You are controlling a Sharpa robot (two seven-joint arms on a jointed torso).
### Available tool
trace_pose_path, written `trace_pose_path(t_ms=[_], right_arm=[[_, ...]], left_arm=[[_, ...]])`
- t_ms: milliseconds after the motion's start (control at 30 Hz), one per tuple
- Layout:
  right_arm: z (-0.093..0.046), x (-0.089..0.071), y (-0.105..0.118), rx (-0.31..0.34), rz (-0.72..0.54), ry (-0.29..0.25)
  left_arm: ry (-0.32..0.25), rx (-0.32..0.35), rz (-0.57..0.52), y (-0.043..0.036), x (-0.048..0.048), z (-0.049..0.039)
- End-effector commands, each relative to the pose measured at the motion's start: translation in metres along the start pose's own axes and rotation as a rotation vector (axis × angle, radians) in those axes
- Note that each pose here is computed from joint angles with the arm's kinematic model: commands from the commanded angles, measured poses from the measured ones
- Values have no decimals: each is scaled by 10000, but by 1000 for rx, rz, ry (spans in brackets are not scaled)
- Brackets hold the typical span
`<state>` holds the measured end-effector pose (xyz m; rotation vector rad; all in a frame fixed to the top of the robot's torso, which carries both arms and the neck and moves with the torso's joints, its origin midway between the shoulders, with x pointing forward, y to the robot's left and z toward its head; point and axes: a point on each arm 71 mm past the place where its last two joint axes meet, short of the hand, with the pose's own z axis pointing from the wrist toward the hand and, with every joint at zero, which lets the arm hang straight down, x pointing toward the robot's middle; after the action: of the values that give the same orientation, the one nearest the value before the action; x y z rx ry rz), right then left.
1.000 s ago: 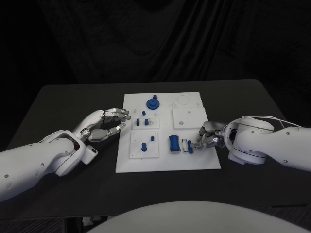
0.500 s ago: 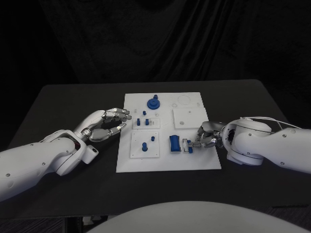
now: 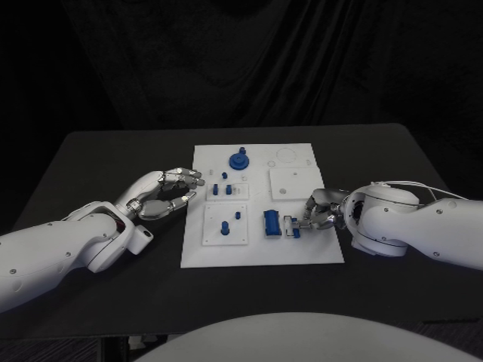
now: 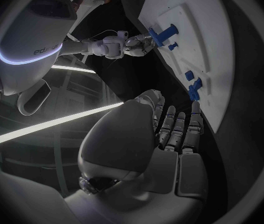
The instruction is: Assemble the parts on the task board
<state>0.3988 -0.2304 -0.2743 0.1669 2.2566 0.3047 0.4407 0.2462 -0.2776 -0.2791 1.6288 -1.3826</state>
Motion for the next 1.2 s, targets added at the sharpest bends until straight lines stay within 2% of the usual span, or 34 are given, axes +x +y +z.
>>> trace_pose_path(t_ms=[33, 333, 633, 867, 1067, 1200], right_arm=[[3, 24, -28, 28, -38, 17], [-10, 13, -42, 26, -47, 3], [-47, -23, -94, 31, -87, -41], [-82, -52, -74, 18, -194, -98], [-106, -82, -29, 0, -342, -173], [-108, -87, -26, -4, -379, -189]], left_arm=[[6, 8, -12, -7, 15, 3], [8, 7, -13, -4, 15, 2], [9, 2, -14, 4, 11, -8], [11, 0, -16, 8, 15, -9], [12, -2, -18, 12, 21, -9], [13, -4, -18, 15, 21, -12]])
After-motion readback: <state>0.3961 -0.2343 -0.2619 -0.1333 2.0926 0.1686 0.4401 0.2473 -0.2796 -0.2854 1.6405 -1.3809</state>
